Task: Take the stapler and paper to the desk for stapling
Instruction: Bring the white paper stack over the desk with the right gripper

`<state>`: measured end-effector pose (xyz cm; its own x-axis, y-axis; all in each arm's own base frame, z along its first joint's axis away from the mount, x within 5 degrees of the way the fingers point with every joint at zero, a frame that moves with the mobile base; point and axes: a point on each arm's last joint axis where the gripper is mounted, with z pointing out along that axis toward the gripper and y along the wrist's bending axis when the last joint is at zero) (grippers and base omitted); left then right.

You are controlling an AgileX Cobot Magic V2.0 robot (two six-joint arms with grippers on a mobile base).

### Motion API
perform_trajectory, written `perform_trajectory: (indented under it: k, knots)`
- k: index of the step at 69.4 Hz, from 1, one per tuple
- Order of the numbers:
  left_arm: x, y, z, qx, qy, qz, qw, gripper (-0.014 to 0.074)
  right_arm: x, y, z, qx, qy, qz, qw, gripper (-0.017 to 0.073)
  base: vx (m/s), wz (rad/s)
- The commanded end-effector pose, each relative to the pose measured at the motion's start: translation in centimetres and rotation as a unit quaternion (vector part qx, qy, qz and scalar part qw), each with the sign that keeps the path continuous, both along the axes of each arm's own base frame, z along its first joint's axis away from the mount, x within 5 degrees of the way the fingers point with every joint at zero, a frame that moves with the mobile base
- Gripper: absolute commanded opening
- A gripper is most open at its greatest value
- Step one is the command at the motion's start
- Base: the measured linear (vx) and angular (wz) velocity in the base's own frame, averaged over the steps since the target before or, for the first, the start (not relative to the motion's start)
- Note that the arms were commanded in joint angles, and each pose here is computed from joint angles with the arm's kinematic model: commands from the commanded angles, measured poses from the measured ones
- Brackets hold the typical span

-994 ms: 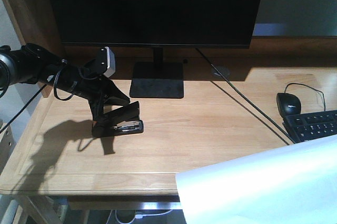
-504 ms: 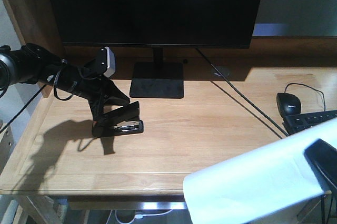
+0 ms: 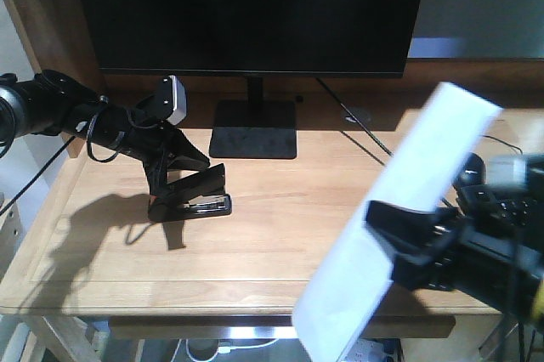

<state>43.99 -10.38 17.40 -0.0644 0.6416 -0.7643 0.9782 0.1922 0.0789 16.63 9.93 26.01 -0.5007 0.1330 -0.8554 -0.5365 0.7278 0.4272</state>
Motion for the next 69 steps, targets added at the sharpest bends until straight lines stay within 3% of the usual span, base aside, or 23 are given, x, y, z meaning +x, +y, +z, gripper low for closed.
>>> perform_trajectory:
  k: [1, 13, 22, 29, 40, 69]
  knots:
    - [-0.1, -0.4, 3.7, -0.033, -0.031, 0.007, 0.999, -0.0006, 1.7, 1.8, 1.1, 0.005, -0.006, 0.073, 0.997, -0.0003, 0.00, 0.00]
    - [-0.1, -0.4, 3.7, -0.033, -0.031, 0.007, 0.999, -0.0006, 4.6, 3.8, 0.6, -0.010, 0.033, 0.137, 0.990, -0.0003, 0.00, 0.00]
    - [-0.1, -0.4, 3.7, -0.033, -0.031, 0.007, 0.999, -0.0006, 6.0, 5.0, 0.7, -0.034, 0.028, 0.207, 0.977, -0.0003, 0.00, 0.00]
    - [-0.1, -0.4, 3.7, -0.033, -0.031, 0.007, 0.999, -0.0006, 7.1, 5.5, 0.8, -0.036, 0.039, 0.213, 0.976, -0.0003, 0.00, 0.00]
    - [-0.1, -0.4, 3.7, -0.033, -0.031, 0.007, 0.999, -0.0006, 8.9, 6.0, -0.9, -0.079, 0.073, 0.224, 0.969, -0.0003, 0.00, 0.00]
    - [-0.1, -0.4, 3.7, -0.034, -0.030, 0.006, 0.999, -0.0006, 13.0, 5.2, -6.3, -0.157, 0.129, 0.094, 0.975, -0.0003, 0.00, 0.00]
